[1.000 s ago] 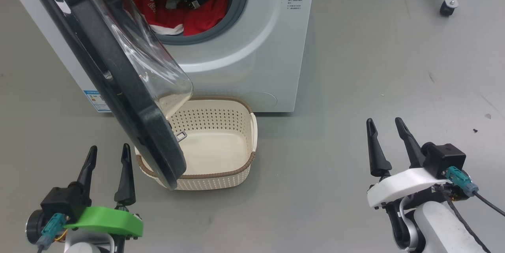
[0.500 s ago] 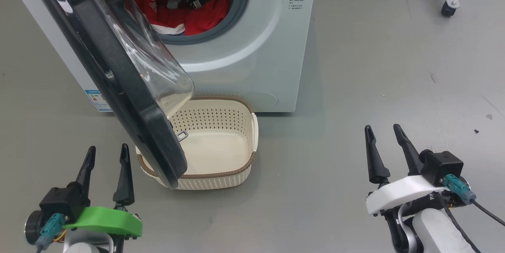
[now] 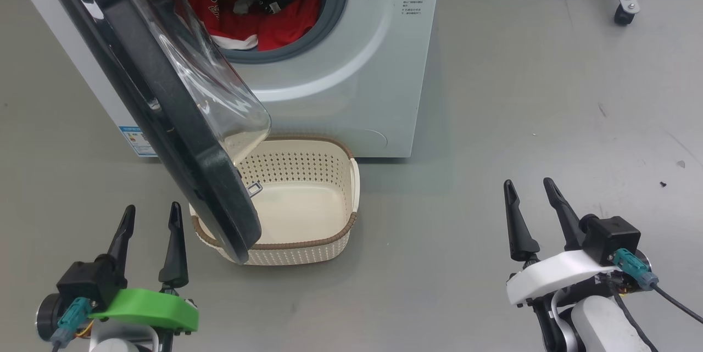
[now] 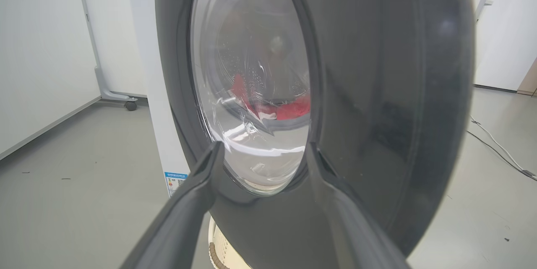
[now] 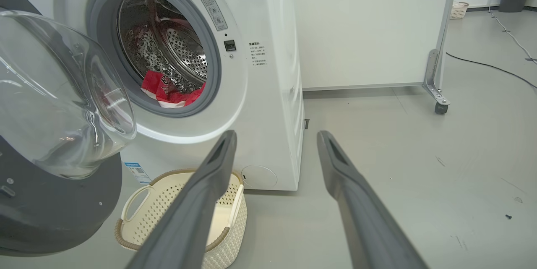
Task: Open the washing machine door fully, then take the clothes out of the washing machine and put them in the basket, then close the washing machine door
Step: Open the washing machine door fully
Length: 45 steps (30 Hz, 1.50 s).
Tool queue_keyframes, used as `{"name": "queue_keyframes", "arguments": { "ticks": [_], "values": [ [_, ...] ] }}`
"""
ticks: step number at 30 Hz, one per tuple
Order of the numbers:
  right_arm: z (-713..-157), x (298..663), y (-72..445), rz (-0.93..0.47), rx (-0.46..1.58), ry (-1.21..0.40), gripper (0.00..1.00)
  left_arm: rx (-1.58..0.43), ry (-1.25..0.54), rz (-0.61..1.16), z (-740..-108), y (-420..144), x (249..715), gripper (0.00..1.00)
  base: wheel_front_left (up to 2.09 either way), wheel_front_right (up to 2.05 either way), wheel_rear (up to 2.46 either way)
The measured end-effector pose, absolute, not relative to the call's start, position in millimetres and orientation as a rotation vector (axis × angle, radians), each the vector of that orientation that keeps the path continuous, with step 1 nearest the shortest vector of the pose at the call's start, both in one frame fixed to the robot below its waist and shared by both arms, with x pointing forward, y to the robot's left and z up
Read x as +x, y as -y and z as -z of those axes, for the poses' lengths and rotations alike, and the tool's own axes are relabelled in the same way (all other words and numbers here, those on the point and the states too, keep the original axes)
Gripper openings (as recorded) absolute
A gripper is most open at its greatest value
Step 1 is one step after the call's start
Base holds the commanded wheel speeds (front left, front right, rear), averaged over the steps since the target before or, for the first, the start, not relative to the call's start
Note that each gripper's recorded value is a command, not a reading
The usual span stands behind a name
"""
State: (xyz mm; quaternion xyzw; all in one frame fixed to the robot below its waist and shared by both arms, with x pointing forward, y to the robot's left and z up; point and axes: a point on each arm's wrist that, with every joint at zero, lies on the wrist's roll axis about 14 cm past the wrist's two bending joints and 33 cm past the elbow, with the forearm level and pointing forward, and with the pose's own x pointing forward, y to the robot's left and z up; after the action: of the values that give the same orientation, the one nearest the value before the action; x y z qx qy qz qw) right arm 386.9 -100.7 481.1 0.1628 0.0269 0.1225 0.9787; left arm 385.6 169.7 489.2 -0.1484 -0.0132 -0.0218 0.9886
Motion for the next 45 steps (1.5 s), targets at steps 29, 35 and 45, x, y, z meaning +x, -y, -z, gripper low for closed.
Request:
{"name": "queue_keyframes", "arguments": {
  "ticks": [29,35,45],
  "values": [
    [-480.5,384.4,101.7,-0.245,0.324,-0.045,1.0,-0.295,0.015,0.046,-485.9,-169.5,383.4,0.0,0.0,0.0,0.0],
    [-480.9,385.5,102.7,-0.243,0.324,-0.042,1.0,-0.296,0.011,0.047,-484.5,-168.7,383.4,0.0,0.0,0.0,0.0],
    [-480.3,386.3,101.5,-0.238,0.335,-0.042,1.0,-0.296,0.04,0.027,-492.5,-177.3,385.6,0.0,0.0,0.0,0.0]
  ]
}}
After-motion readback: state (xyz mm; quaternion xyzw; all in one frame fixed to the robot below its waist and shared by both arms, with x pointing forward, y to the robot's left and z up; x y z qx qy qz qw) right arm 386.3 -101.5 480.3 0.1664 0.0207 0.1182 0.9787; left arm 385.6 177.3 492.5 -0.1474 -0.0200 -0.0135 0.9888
